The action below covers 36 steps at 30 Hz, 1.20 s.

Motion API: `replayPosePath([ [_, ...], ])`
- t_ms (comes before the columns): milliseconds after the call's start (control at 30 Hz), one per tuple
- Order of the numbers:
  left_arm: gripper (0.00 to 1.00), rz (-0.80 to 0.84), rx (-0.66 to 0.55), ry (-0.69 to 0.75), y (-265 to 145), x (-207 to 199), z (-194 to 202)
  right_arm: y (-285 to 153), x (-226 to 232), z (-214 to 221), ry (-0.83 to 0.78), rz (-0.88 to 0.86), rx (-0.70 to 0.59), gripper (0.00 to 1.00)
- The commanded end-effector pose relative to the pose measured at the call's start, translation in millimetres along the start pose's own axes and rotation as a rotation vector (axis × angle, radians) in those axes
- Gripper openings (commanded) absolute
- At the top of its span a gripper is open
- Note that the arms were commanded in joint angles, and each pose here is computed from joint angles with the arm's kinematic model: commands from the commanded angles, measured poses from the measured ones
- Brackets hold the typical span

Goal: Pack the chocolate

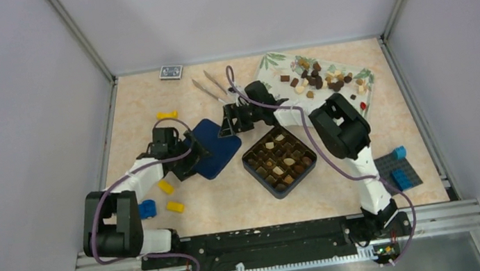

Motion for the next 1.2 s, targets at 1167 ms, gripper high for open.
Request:
replayPosePath([
  [1167,0.99,-0.394,-0.185,-0.066,8.8,44.4,-88.3,-6.4,8.3,17.8,0.006,0.171,0.179,0.77],
])
Point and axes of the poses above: each gripper's point midway between its finger pads, its own y axis out along the fingers, its own x axis along the line the jaws close on, z = x × y, the point moved 1 cm from there along -y, back along the fingers, and after that the axes turned 6 degrees about -y, right-handed, at the moved point
